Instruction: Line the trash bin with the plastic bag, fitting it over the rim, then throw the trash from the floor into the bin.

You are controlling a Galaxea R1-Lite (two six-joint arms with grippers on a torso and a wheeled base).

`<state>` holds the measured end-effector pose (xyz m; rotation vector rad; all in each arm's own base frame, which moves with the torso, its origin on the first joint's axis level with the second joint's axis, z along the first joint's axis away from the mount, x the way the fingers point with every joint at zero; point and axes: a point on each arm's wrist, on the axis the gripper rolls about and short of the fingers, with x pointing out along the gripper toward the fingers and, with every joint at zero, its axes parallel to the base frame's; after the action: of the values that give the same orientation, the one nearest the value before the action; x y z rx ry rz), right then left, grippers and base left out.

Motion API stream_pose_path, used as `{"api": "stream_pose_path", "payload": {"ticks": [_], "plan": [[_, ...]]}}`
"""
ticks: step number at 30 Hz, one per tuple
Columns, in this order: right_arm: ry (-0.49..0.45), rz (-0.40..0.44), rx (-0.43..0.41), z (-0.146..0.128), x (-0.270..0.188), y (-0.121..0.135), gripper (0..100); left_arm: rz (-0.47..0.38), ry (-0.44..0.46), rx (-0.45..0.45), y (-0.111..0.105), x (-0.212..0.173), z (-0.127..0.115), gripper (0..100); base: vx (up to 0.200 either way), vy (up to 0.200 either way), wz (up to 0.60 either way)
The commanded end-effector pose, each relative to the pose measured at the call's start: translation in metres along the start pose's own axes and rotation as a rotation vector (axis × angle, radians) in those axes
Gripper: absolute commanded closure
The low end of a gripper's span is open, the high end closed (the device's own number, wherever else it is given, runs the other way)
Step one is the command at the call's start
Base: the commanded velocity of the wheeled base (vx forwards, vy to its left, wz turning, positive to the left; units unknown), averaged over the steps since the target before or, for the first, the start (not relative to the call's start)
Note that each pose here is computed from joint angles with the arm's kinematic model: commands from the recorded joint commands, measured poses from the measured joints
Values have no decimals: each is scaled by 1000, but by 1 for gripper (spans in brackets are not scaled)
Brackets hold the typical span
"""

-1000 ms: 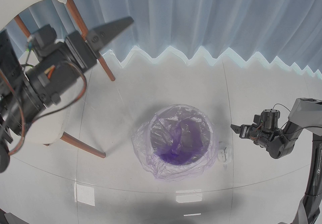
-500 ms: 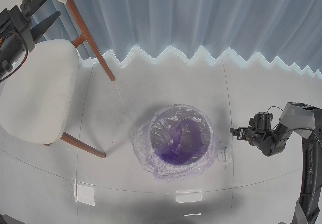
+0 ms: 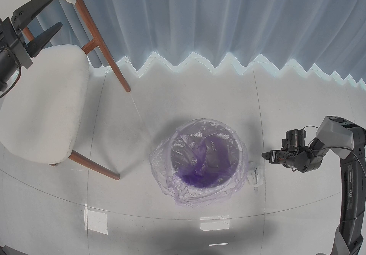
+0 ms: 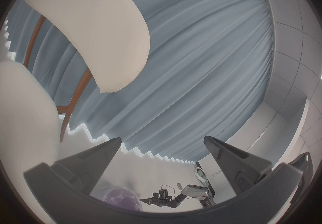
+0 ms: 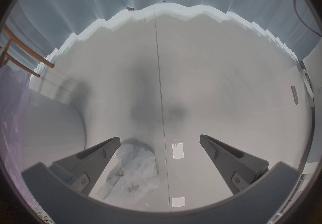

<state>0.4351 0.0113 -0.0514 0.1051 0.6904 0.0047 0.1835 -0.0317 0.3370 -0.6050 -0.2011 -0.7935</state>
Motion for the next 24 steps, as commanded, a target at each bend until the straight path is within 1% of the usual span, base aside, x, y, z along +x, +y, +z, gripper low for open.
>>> {"api": "stream_pose_path", "payload": {"ticks": [1, 3, 7, 14, 18, 22, 24], "plan": [[-29, 3, 0, 10, 3, 1, 0, -3, -11, -12, -1, 1, 3, 0, 0, 0, 0], [-38, 1, 1, 15, 3, 1, 0, -3, -14, -24, -1, 2, 4, 0, 0, 0, 0], [-13, -9, 7, 17, 4, -3, 0, -4, -14, -26, -1, 2, 4, 0, -200, 0, 0], [-38, -6, 4, 24, 8, -2, 0, -6, 1, -39, -1, 4, 0, 0, -200, 0, 0], [-56, 0, -1, 29, 10, 1, 0, -7, -4, -28, -1, 3, -1, 0, -200, 0, 0], [-68, 15, -12, 31, 16, 9, 0, -11, -5, -25, -3, 1, -1, 0, 0, 0, 0], [-53, 23, -21, 30, 17, 15, 0, -16, -8, -21, -6, -1, 0, 0, 0, 0, 0]]}}
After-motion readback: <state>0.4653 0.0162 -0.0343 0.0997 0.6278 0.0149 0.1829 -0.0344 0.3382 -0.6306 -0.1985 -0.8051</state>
